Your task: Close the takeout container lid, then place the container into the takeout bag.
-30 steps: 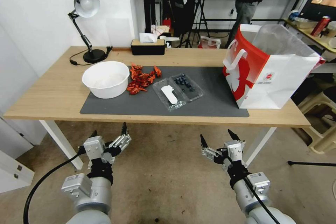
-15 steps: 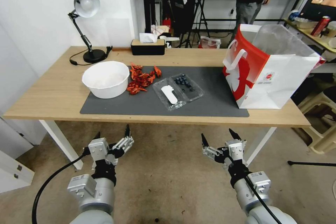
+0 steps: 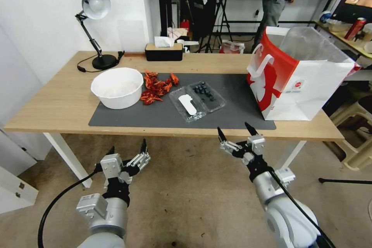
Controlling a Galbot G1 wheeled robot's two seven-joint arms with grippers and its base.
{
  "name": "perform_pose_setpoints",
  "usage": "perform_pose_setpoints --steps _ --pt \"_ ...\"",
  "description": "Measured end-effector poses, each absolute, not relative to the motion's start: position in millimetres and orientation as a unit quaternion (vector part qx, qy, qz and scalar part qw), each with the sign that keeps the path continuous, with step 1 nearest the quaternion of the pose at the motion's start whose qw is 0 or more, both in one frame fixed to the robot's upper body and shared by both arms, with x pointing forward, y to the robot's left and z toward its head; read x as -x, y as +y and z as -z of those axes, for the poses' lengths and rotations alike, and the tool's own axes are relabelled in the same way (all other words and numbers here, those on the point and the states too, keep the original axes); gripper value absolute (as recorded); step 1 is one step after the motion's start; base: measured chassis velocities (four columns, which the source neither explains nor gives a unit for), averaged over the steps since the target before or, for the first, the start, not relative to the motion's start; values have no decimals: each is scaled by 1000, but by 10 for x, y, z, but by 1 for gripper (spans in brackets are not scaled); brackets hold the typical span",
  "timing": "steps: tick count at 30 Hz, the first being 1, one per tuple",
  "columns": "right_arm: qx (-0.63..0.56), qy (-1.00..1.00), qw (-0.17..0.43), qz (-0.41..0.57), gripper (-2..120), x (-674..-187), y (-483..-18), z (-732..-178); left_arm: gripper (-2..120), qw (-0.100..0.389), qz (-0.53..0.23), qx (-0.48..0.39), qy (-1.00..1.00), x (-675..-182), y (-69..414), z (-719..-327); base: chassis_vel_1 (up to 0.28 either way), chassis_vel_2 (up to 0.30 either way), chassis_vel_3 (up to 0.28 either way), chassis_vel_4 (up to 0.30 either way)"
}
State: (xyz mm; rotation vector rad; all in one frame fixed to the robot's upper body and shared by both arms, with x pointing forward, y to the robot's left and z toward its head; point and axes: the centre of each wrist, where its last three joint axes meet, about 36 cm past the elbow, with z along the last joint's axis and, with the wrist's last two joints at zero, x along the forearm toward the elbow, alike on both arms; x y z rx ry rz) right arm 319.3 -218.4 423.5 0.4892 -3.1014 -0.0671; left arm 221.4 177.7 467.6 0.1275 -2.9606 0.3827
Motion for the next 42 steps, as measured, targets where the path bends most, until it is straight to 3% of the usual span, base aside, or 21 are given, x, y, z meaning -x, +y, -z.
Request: perform_pose_setpoints --steps 18,25,32,42 --pt "-172 -985 8 13 100 -4140 -1802 -4632 100 79 -121 -54 -988 -2184 1802 -4606 0 0 0 0" --pt "-68 -993 92 -34 100 -4581 -1650 -5020 100 80 -120 -60 -988 -2191 1818 -4579 0 0 0 0" --pt "-37 -986 151 -55 100 -4881 -1563 -5227 100 82 -123 -64 -987 -2198 1807 -4562 0 0 0 0" --pt "-4 -979 179 -101 100 -5185 -1531 -5032 100 85 -124 -78 -985 -2201 1803 -4552 0 0 0 0"
